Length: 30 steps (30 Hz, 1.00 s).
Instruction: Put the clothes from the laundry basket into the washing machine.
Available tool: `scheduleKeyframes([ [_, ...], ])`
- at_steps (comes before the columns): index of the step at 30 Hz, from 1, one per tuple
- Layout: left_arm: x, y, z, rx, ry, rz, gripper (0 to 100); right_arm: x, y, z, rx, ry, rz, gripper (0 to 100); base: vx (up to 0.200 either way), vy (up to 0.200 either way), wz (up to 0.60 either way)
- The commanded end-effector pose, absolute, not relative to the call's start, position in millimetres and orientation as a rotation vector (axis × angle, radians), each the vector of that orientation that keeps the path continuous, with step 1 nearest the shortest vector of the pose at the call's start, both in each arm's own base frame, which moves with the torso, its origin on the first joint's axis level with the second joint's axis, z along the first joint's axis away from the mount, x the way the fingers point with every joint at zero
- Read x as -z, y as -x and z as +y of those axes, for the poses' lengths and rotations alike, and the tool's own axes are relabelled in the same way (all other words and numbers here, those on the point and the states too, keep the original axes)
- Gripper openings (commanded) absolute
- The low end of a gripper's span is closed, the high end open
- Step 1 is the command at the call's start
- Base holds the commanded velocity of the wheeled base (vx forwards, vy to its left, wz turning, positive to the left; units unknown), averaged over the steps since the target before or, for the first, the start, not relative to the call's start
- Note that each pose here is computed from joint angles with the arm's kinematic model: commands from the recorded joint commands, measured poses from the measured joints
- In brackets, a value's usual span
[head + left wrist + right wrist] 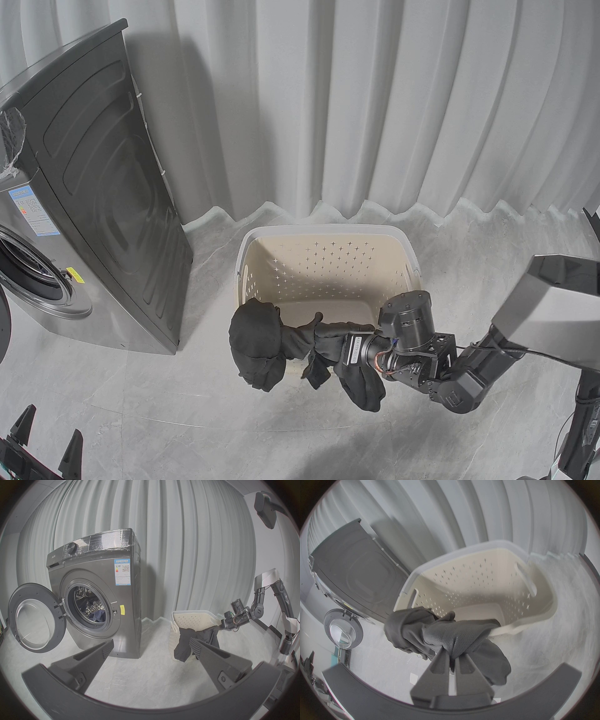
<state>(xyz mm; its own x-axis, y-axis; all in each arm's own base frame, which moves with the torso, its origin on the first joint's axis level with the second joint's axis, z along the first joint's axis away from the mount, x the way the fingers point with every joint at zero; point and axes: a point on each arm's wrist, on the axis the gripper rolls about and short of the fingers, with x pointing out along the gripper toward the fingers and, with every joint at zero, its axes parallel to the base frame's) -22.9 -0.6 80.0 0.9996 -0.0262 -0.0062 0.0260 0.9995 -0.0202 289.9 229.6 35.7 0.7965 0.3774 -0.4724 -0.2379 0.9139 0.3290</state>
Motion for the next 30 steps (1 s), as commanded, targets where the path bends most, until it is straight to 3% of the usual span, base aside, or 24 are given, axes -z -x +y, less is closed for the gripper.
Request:
scheduleKeyframes([
  [1, -75.6, 22.7, -0.6, 0.026, 0.020, 0.009, 100, -80.5, -275.2, 219.6, -0.374, -0.260, 0.449, 0, 0.000, 0.000, 0.00],
  [16, -75.6, 22.7, -0.6, 0.026, 0.012, 0.009, 100, -186.9, -213.7, 172.5, -0.487, -0.294, 0.142, 0, 0.000, 0.000, 0.00],
  [23, -75.6, 22.7, -0.6, 0.026, 0.012, 0.009, 100, -207.3, -188.7, 153.8, -0.586, -0.296, -0.016, 0, 0.000, 0.000, 0.00],
  [30, -75.6, 22.7, -0.7, 0.029, 0.012, 0.009, 100, -220.9, -183.1, 145.8, -0.586, -0.217, -0.123, 0, 0.000, 0.000, 0.00],
])
